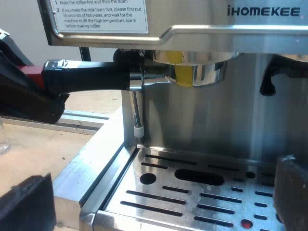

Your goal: Put the handle in the coffee machine

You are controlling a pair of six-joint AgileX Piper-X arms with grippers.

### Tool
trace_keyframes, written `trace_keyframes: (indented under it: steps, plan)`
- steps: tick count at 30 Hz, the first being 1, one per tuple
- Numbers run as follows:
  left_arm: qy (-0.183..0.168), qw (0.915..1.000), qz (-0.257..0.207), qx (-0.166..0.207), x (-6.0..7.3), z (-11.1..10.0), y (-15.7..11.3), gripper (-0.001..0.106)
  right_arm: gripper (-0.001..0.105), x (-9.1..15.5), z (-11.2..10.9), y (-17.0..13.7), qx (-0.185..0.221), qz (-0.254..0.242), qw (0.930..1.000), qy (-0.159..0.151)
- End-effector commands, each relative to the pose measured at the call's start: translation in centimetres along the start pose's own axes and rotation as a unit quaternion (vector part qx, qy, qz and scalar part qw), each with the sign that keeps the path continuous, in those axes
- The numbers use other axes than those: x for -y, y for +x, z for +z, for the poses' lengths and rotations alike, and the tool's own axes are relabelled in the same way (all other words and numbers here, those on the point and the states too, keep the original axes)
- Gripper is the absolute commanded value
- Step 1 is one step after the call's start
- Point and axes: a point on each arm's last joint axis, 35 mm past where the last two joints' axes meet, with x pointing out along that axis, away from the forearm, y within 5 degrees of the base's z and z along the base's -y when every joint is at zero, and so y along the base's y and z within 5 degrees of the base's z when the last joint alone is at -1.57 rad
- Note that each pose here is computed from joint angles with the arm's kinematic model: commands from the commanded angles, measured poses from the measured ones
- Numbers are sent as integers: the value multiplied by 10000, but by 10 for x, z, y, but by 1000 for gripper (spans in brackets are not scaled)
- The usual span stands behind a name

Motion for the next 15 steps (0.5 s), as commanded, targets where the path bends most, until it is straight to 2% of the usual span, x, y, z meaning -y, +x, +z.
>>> trace_keyframes:
  steps: [1, 15]
  plan:
    - [611, 9921, -451, 994, 6, 29, -13, 0, 93, 1, 2, 0, 28, 23, 10000, -24]
    - [637, 9916, -464, 1024, 5, 29, -13, 0, 93, 1, 2, 0, 28, 23, 10000, -24]
